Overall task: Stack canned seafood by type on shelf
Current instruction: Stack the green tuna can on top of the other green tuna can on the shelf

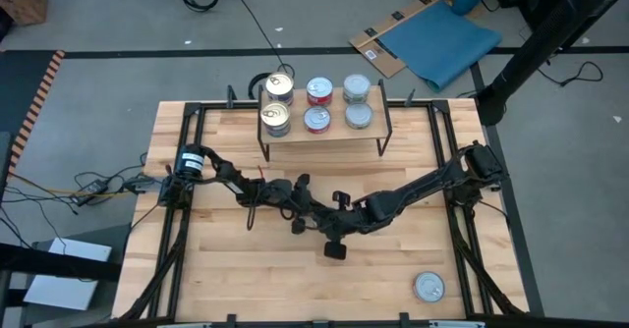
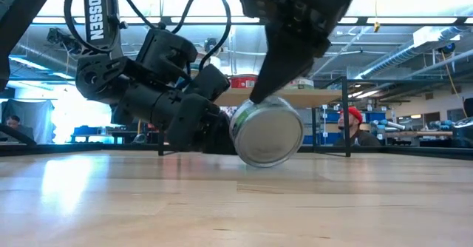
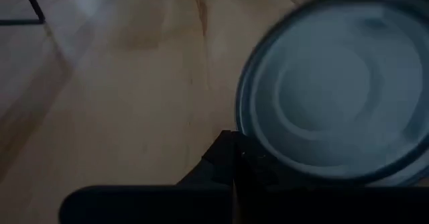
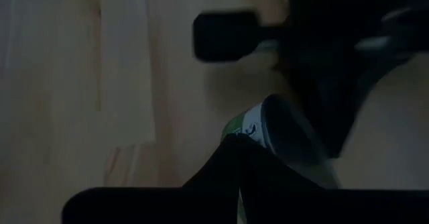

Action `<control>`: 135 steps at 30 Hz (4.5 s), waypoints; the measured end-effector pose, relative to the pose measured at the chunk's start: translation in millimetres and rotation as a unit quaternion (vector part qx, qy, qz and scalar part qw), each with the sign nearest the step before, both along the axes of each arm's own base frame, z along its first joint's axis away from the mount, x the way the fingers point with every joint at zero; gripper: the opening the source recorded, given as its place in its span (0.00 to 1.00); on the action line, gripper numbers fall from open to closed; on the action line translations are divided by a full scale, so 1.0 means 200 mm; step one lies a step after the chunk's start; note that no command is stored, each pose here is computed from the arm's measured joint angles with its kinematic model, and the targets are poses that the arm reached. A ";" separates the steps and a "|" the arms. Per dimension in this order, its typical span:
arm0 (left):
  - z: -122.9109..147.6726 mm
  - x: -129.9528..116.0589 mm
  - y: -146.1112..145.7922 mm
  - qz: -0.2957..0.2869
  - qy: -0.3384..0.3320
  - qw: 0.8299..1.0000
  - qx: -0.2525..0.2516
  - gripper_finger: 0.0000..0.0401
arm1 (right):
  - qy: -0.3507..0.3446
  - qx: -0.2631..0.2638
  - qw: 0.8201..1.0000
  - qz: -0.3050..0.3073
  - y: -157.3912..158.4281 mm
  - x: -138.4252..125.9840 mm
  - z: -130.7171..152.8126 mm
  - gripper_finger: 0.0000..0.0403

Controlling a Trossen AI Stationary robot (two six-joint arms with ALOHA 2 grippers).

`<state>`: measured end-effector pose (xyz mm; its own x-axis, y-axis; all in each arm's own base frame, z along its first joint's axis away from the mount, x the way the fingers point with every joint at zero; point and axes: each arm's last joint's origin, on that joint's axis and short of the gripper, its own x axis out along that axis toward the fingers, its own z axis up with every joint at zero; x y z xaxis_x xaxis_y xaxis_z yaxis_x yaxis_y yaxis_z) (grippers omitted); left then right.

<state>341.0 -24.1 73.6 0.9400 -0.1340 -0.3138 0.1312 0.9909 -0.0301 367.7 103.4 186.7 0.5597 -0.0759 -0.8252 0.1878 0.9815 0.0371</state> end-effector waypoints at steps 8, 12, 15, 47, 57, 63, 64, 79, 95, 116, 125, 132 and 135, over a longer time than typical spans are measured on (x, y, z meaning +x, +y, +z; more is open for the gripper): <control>0.00 0.00 -0.02 -0.031 -0.001 0.999 -0.007 0.01 | -0.006 -0.022 1.000 -0.006 -0.03 0.03 0.04 0.03; 0.00 0.00 -0.02 -0.038 -0.004 0.999 -0.010 0.01 | 0.013 -0.021 1.000 -0.009 -0.06 0.03 0.03 0.03; 0.00 0.00 -0.02 -0.037 -0.004 0.999 -0.009 0.01 | 0.015 -0.020 1.000 -0.010 -0.07 0.03 0.03 0.03; 0.00 0.00 -0.01 -0.027 0.002 1.000 -0.007 0.01 | 0.243 -0.108 0.956 0.120 -0.10 -0.13 0.13 0.62; 0.00 0.00 -0.01 -0.027 0.002 1.000 -0.007 0.01 | 0.278 -0.098 0.950 0.098 -0.13 -0.18 0.05 0.55; 0.00 0.00 -0.01 -0.027 0.002 1.000 -0.007 0.01 | 0.283 -0.097 0.949 0.098 -0.13 -0.18 0.05 0.41; 0.00 0.00 -0.01 -0.027 0.002 1.000 -0.007 0.01 | 0.283 -0.096 0.949 0.098 -0.13 -0.18 0.06 0.39; 0.00 0.00 -0.01 -0.027 0.002 1.000 -0.007 0.01 | 0.247 -0.345 0.905 0.034 -0.15 -0.15 0.51 0.38; 0.00 0.00 -0.02 -0.030 0.002 0.999 -0.011 0.01 | 0.303 -0.510 0.804 -0.046 -0.67 -0.07 0.60 0.37; 0.00 0.00 -0.02 -0.035 0.002 0.999 -0.009 0.01 | 0.317 -0.431 0.844 -0.040 -0.92 -0.05 0.46 0.55; 0.00 0.00 -0.02 -0.034 0.003 0.999 -0.010 0.01 | 0.302 -0.400 0.863 -0.059 -0.95 -0.05 0.46 0.70; 0.00 0.00 -0.03 -0.045 0.003 0.999 -0.015 0.01 | 0.309 -0.387 0.866 -0.073 -1.02 -0.07 0.46 0.71; 0.00 0.00 -0.03 -0.046 0.003 0.999 -0.016 0.01 | 0.310 -0.386 0.865 -0.077 -1.04 -0.08 0.46 0.71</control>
<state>340.0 -29.6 73.4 0.9211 -0.2302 -0.3141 0.2218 0.9731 -0.0627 352.0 -103.9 277.8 -0.0391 -0.7723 -0.6340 0.0671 0.6310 -0.7728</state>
